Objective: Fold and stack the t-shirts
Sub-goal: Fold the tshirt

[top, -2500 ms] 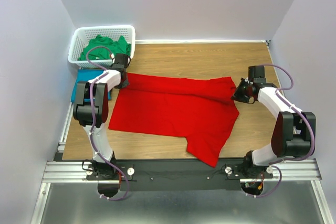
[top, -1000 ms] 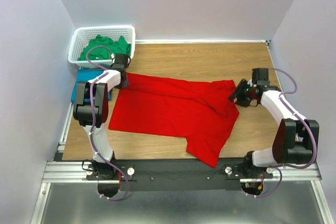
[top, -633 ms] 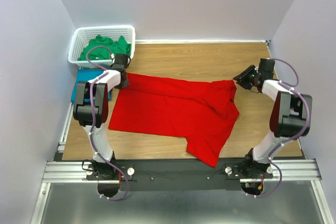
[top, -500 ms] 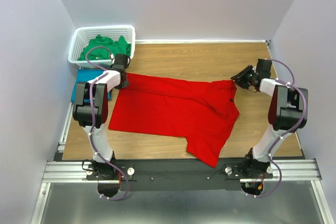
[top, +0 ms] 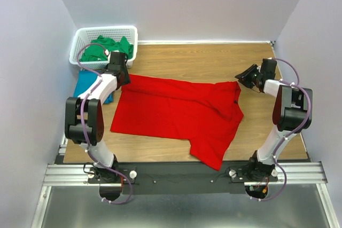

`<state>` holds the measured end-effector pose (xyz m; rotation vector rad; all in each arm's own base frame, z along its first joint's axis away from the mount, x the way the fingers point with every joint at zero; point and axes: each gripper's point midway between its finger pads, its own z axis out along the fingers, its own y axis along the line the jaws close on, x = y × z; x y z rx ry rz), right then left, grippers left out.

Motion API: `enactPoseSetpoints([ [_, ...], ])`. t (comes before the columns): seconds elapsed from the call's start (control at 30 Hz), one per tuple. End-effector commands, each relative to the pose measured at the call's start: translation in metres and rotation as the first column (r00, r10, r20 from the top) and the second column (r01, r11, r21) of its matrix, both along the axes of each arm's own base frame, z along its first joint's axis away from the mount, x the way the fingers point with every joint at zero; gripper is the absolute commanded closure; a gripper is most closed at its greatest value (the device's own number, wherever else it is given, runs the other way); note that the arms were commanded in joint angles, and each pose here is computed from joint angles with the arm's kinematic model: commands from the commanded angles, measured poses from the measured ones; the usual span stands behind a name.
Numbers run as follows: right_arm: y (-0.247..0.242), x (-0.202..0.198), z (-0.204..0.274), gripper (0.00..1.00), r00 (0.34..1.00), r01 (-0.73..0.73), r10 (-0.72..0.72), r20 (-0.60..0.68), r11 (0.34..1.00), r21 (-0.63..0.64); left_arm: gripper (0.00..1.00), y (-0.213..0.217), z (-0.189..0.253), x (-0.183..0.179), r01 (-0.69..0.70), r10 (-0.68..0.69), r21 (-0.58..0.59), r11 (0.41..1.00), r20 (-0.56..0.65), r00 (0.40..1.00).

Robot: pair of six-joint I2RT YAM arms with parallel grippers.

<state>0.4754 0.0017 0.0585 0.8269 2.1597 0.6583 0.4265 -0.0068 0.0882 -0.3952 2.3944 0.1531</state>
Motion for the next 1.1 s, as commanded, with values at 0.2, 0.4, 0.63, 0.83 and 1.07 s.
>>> enactPoseSetpoints([
  [0.2,0.002,0.011,-0.015,0.66,0.999,-0.048,0.048,0.007,0.999,-0.005,0.61,-0.032,0.012,0.036,0.075,-0.067,-0.102,0.992,0.082,0.994],
  [0.4,0.002,0.011,-0.026,0.66,0.998,-0.054,0.054,-0.012,0.999,-0.001,0.65,-0.038,-0.025,0.052,0.063,-0.058,-0.128,0.99,0.041,0.997],
  [0.63,0.003,0.008,-0.026,0.78,0.999,-0.05,0.05,-0.013,0.999,0.005,0.69,-0.033,-0.064,0.052,0.013,-0.017,-0.114,0.993,-0.029,0.999],
  [0.83,-0.012,0.003,-0.018,0.99,1.0,0.001,-0.001,-0.007,1.0,-0.014,0.72,-0.031,-0.079,0.043,-0.016,0.008,-0.111,0.994,-0.074,0.997],
  [1.07,-0.038,-0.006,0.001,0.99,0.995,0.096,-0.094,0.027,0.992,-0.085,0.72,-0.027,-0.081,0.033,-0.037,0.027,-0.105,0.994,-0.092,0.995],
])
